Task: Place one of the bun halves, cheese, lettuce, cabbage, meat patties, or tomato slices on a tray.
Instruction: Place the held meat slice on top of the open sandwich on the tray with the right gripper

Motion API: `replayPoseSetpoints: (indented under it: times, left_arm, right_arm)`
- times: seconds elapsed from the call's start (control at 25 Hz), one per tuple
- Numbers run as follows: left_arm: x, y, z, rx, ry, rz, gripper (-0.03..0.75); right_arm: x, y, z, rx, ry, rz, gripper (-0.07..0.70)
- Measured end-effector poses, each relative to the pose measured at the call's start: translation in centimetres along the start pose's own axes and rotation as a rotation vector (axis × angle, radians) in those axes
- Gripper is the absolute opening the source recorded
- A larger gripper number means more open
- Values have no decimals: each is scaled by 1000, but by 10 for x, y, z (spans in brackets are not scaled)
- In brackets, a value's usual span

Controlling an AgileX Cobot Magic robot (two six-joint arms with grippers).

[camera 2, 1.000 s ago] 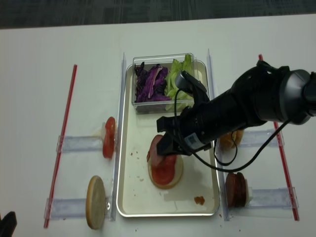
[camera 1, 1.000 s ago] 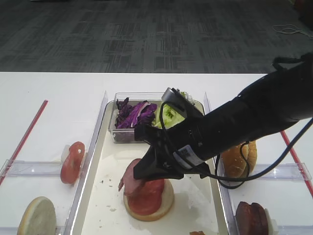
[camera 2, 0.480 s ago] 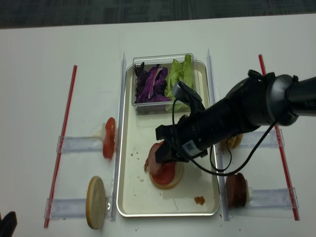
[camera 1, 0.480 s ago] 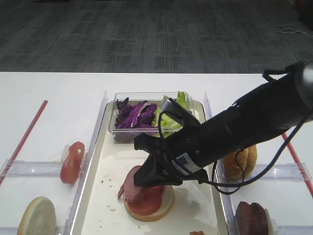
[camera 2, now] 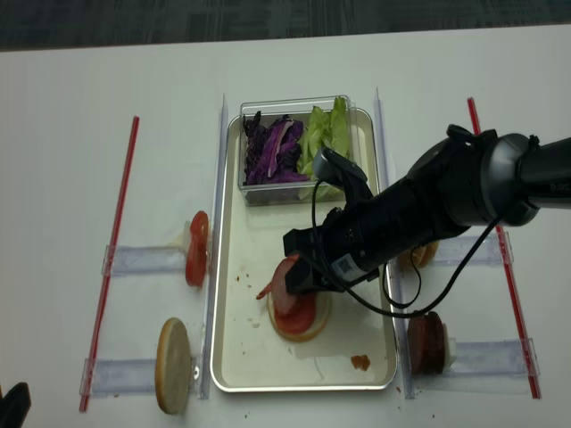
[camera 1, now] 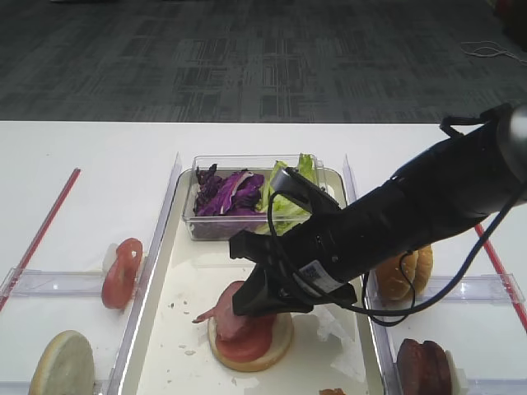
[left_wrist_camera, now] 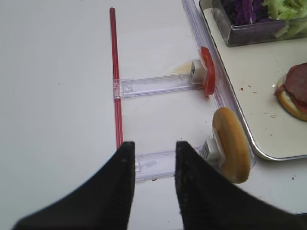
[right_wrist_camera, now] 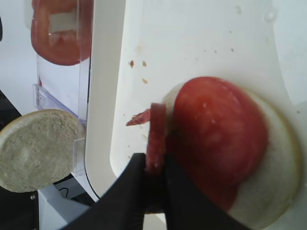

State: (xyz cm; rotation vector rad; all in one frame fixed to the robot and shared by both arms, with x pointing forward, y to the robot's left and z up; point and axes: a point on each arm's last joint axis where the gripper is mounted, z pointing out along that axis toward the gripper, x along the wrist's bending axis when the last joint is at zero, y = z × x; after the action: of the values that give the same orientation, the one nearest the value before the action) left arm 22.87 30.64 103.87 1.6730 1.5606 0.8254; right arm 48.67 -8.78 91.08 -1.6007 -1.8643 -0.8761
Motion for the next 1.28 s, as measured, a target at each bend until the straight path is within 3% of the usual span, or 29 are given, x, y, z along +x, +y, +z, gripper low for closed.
replayPoseSetpoints:
  times: [0.28, 0.56, 0.68, 1.08, 1.28]
  left_arm:
    - [0, 0, 0, 0, 0, 0, 197]
    - [0, 0, 0, 0, 0, 0, 197]
    - [0, 0, 0, 0, 0, 0, 197]
    - [0, 0, 0, 0, 0, 0, 197]
    - [0, 0, 0, 0, 0, 0, 197]
  right_arm:
    - [-1, 1, 0, -6, -13, 17, 126]
    - [-3, 0, 0, 2, -32, 31, 297]
    - [-4, -1, 0, 12, -50, 42, 335]
    - [-4, 0, 0, 15, -56, 47, 350]
    - [0, 1, -7, -1, -81, 20, 352]
